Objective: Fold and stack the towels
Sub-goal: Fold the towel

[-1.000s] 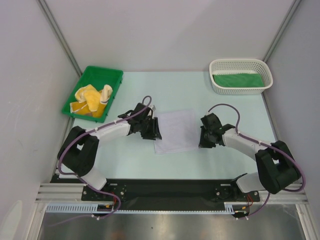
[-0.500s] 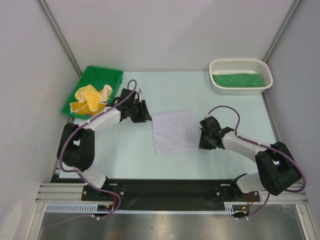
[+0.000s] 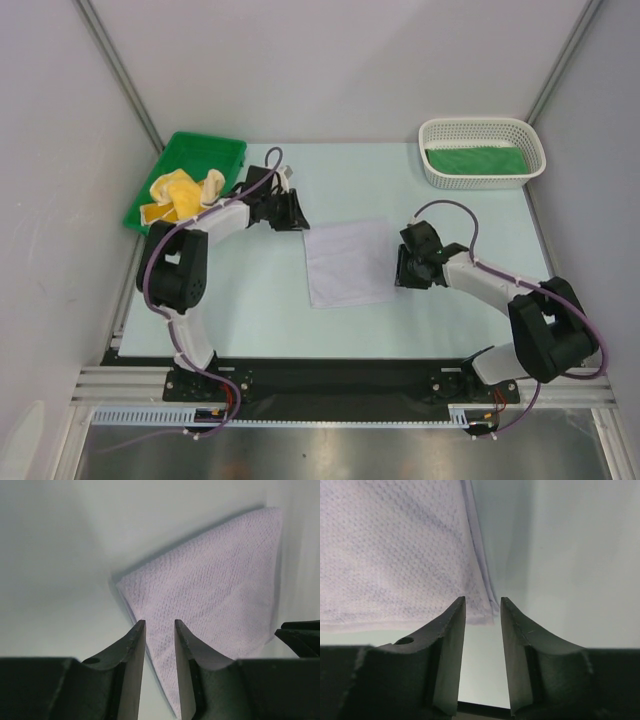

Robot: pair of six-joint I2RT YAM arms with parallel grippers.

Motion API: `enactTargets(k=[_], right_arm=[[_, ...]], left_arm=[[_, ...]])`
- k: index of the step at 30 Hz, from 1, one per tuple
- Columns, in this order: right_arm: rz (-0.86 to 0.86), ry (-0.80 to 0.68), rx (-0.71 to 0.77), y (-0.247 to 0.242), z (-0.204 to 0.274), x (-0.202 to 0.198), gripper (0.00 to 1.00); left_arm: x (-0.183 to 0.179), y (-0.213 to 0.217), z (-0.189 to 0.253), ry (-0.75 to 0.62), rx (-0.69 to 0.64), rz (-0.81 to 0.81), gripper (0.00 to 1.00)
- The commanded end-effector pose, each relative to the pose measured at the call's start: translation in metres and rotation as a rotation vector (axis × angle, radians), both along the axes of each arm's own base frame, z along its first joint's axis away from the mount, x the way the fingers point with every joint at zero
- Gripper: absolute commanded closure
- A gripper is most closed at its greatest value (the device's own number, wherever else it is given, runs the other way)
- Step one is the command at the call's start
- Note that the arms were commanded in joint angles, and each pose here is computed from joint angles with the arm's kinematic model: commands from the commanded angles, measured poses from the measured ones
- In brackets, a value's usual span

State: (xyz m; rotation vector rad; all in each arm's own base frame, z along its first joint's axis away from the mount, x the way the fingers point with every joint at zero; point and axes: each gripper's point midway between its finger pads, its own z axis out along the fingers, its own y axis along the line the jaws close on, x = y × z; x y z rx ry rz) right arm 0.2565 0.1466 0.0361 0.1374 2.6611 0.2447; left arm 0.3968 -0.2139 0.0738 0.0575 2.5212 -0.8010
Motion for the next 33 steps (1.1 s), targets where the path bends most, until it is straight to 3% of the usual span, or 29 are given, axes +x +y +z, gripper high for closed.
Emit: enactTargets(k=[1, 6, 13, 20, 24, 26, 29, 33], right_arm=[[0.039, -0.001, 0.013, 0.004, -0.003, 0.011, 0.6], [0.065, 0.053, 0.068, 0.01, -0.019, -0.001, 0.61], [0.048, 0.069, 0.139, 0.02, -0.021, -0.019, 0.89], [-0.015, 0.078, 0.132, 0.016, -0.014, -0.035, 0.87], [-0.042, 0.039, 0.084, 0.004, -0.001, -0.026, 0.66], [-0.046, 0.0, 0.079, 0.003, 0.016, -0.012, 0.63], [0.001, -0.075, 0.114, 0.013, 0.04, 0.013, 0.65], [0.127, -0.181, 0.182, 0.046, 0.071, 0.06, 0.75]], left_arm=[[0.022, -0.011, 0.016, -0.065, -0.032, -0.058, 0.65], [0.02, -0.014, -0.004, 0.011, -0.034, -0.054, 0.58], [0.017, -0.005, -0.031, 0.1, 0.026, -0.026, 0.59], [0.034, 0.01, -0.017, 0.063, 0.05, 0.009, 0.59], [0.037, 0.011, -0.004, 0.043, 0.049, 0.007, 0.59], [0.034, 0.0, 0.012, 0.008, -0.005, -0.011, 0.59], [0.02, -0.016, 0.018, 0.021, -0.076, -0.032, 0.59], [0.014, -0.035, 0.026, 0.003, -0.179, -0.059, 0.59]])
